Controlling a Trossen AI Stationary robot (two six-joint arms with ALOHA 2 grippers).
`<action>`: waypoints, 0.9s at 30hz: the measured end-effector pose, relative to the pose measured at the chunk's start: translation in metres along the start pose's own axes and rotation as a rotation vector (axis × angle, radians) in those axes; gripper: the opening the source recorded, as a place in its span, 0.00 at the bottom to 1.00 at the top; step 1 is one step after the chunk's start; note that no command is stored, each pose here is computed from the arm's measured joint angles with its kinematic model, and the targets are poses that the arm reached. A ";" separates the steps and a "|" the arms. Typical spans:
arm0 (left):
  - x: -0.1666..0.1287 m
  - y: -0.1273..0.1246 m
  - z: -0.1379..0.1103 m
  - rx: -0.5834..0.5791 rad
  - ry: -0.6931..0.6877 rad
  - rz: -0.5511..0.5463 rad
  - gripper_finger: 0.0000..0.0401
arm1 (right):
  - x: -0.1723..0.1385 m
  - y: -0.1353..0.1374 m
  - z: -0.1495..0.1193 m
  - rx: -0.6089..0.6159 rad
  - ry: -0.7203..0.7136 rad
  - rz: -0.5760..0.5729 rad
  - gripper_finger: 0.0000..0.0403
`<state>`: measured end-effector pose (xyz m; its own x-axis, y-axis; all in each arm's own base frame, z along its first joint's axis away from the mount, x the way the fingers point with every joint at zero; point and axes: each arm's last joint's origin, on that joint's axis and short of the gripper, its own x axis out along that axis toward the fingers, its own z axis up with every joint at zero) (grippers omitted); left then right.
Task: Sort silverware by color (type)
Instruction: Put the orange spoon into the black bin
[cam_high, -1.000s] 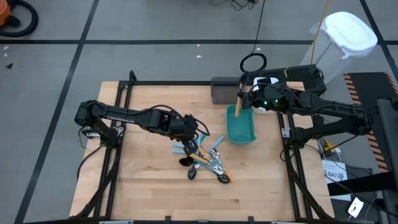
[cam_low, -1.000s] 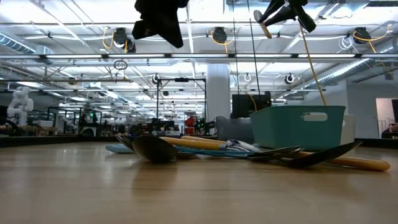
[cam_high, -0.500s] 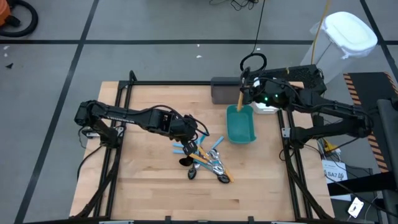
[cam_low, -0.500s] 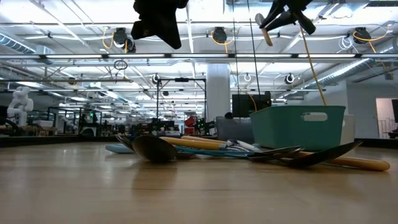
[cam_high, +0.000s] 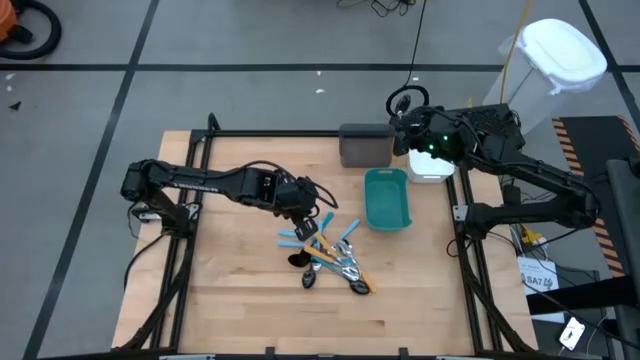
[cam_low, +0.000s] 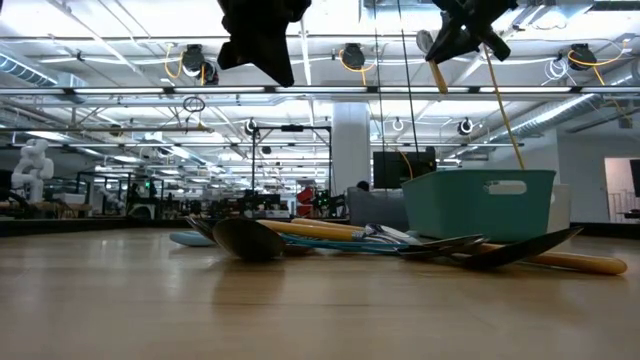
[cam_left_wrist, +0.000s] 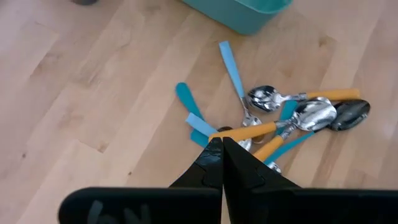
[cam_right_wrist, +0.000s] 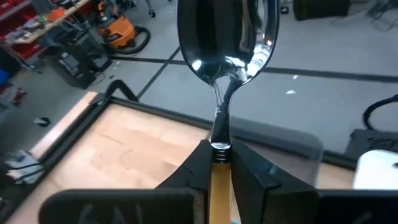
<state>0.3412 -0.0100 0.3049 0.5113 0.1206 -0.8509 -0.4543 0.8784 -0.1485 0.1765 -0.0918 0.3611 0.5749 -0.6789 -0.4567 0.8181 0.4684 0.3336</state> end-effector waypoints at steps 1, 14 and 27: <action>0.000 0.002 0.001 -0.002 -0.001 0.004 0.00 | 0.001 -0.002 0.001 -0.012 -0.004 -0.009 0.08; 0.002 0.018 0.009 -0.026 -0.024 0.058 0.00 | 0.004 -0.004 0.023 -0.134 -0.172 0.010 0.08; 0.002 0.016 0.009 -0.021 -0.023 0.055 0.00 | -0.015 0.008 0.070 -0.249 -0.136 -0.056 0.08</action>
<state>0.3412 0.0084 0.3051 0.5015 0.1796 -0.8463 -0.4977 0.8600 -0.1124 0.1734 -0.1169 0.4283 0.5357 -0.7693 -0.3482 0.8361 0.5410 0.0910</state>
